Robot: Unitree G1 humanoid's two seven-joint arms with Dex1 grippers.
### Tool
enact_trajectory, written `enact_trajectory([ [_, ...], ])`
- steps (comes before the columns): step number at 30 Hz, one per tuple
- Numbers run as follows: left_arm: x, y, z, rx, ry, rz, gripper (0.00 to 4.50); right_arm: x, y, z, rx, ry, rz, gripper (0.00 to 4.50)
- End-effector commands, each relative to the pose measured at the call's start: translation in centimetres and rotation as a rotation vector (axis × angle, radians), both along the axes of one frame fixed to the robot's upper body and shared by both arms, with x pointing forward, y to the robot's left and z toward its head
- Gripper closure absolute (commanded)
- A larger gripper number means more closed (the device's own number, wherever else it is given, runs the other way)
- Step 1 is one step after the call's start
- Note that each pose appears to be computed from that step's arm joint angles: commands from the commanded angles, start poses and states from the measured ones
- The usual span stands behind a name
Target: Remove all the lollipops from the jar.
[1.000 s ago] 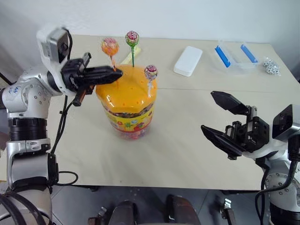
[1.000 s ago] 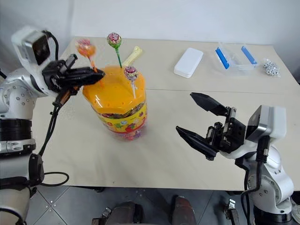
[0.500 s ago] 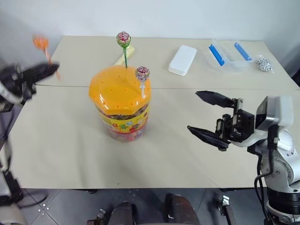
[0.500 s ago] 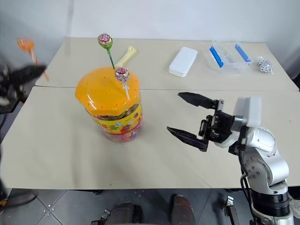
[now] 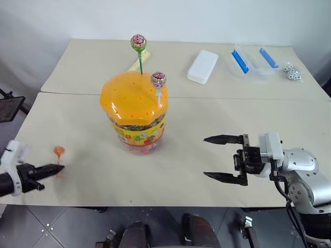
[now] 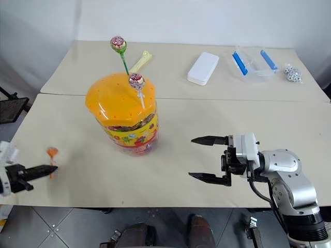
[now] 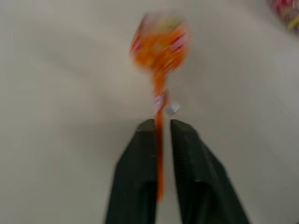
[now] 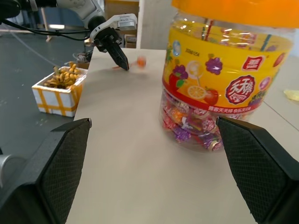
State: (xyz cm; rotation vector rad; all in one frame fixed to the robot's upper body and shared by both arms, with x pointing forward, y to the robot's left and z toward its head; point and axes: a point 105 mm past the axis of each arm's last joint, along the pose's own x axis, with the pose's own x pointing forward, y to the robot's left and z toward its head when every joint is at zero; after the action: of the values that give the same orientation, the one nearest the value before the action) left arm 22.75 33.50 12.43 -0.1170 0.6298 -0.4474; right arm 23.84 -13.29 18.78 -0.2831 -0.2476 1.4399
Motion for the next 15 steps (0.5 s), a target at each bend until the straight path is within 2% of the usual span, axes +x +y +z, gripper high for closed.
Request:
enact_trajectory([
  [1,-0.2,0.1,1.1,0.02,-0.031,0.011,2.62,0.1,0.0,1.2,0.038,-0.038,0.002,0.0],
  [6,-0.8,-0.2,2.0,0.02,-0.083,-0.065,1.07,0.3,0.5,3.7,0.179,-0.028,0.006,0.0],
  [8,-0.7,-1.4,4.6,-0.043,-0.265,-0.188,0.45,0.7,1.2,6.0,0.311,-0.022,-0.002,0.0],
  [11,-0.1,-1.6,7.9,-0.125,-0.483,-0.234,0.45,1.9,2.2,7.9,0.369,-0.006,-0.062,0.0],
  [14,0.7,-4.0,11.5,-0.264,-0.634,-0.331,0.45,3.0,3.8,9.4,0.377,0.002,-0.095,0.0],
  [15,0.9,-5.1,12.9,-0.315,-0.685,-0.371,0.28,3.1,4.2,9.8,0.381,-0.002,-0.096,0.0],
])
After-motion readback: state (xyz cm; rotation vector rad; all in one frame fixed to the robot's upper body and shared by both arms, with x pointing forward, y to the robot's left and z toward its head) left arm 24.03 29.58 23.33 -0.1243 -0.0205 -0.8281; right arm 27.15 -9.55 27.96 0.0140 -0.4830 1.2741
